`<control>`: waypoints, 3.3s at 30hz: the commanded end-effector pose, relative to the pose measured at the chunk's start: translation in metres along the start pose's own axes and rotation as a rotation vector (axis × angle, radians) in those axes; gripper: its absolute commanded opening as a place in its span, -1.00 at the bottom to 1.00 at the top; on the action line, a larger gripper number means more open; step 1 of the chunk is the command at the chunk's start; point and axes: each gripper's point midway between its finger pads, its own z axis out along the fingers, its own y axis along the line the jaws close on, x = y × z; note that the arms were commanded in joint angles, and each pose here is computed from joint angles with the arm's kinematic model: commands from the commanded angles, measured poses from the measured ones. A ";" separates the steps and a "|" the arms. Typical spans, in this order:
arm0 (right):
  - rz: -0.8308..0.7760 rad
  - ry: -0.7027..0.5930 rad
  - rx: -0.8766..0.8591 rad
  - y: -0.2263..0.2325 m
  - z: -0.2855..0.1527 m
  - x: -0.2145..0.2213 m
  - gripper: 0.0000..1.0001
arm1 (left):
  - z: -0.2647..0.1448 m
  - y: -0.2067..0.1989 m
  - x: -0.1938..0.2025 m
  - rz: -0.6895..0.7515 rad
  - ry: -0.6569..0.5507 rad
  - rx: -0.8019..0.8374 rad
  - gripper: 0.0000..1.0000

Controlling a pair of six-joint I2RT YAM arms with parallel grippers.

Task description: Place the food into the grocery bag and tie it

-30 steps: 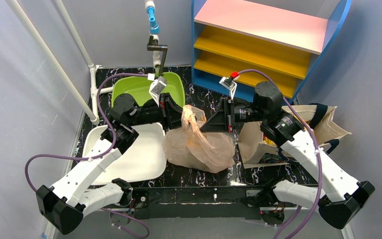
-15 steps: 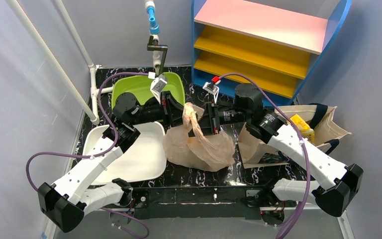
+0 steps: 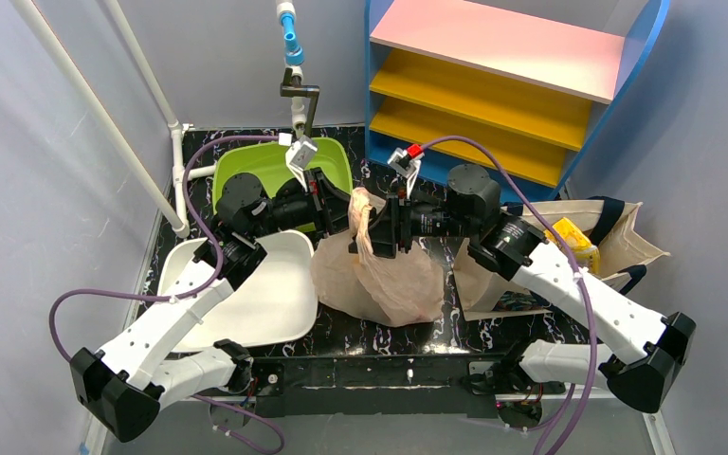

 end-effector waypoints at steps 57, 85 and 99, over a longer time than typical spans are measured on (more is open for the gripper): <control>-0.441 -0.511 0.466 -0.017 -0.019 -0.094 -0.97 | -0.024 0.033 -0.017 0.000 -0.062 -0.344 -1.00; -0.138 -0.576 1.002 -0.094 -0.124 -0.048 -0.97 | -0.064 0.050 0.017 0.003 0.108 -0.544 -1.00; 0.060 -0.560 1.217 -0.182 -0.187 0.028 -0.97 | -0.137 0.099 0.082 -0.020 0.121 -0.863 -1.00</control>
